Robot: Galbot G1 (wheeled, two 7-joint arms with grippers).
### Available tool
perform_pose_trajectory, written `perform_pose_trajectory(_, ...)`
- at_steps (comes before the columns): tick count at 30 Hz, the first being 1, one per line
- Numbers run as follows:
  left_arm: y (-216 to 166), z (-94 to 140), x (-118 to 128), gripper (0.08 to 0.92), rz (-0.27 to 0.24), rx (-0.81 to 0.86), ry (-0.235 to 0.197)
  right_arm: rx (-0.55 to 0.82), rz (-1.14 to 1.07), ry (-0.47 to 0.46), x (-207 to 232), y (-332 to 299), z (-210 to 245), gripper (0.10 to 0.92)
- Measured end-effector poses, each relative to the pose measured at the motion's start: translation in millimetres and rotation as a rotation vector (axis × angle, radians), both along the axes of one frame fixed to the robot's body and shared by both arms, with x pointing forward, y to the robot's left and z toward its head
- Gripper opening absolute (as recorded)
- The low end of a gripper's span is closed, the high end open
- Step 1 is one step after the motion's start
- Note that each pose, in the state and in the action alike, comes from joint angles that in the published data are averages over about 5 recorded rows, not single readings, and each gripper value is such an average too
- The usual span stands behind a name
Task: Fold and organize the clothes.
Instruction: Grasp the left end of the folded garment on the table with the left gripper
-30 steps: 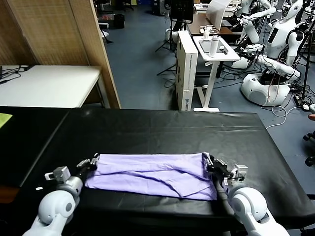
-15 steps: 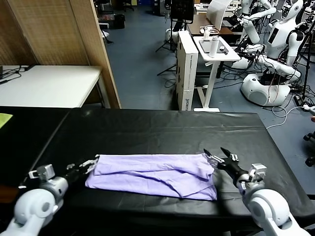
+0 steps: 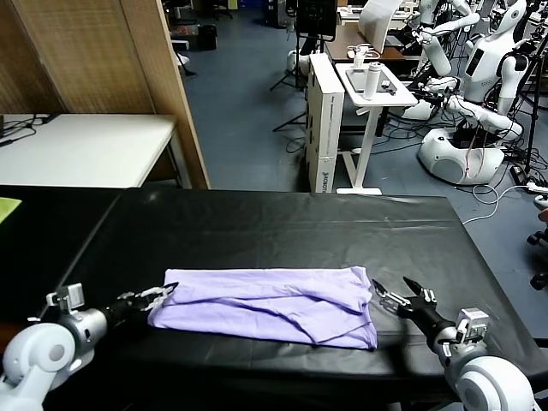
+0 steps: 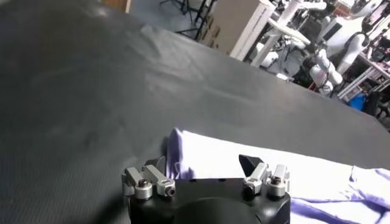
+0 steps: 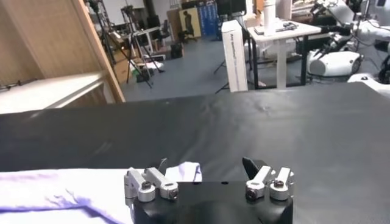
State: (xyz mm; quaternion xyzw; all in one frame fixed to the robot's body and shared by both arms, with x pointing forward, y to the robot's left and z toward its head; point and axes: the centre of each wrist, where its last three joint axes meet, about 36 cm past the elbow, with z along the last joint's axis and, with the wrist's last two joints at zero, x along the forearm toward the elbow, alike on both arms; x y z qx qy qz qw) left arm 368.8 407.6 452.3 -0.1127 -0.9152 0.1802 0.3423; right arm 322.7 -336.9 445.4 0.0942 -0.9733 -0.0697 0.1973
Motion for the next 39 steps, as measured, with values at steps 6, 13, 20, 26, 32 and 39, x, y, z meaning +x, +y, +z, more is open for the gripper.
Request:
perform_pose_trajectory(6,1.8,-7.4,-2.7,0.907,-0.001,0.010,0.014,0.002,-0.001,0.003,1.2,-0.9,-1.8,0.907)
perform_pose_trajectory(13,-4.7,-17.5,-4.3,0.907,0.007,-0.016,0.021,0.003,-0.003,0.003,2.0,-1.5,-2.5,0.907)
perform_pose_trajectory(20,-15.2,-20.5,-10.3,0.901,-0.002,-0.062,0.025,0.007,0.000,-0.001,4.5,0.2,-2.9,0.907)
perform_pose_trajectory(26,-22.0,-21.7,-10.6,0.869,-0.007,-0.083,0.024,0.011,-0.002,-0.002,4.3,2.4,-3.9,0.907)
perform_pose_trajectory(32,-22.0,-26.4,-10.3,0.654,0.006,-0.087,0.034,0.011,-0.003,-0.003,3.6,3.8,-5.1,0.907)
perform_pose_trajectory(39,-25.4,-25.3,-12.2,0.228,0.022,-0.082,0.046,0.011,-0.004,-0.006,3.6,4.6,-5.4,0.907)
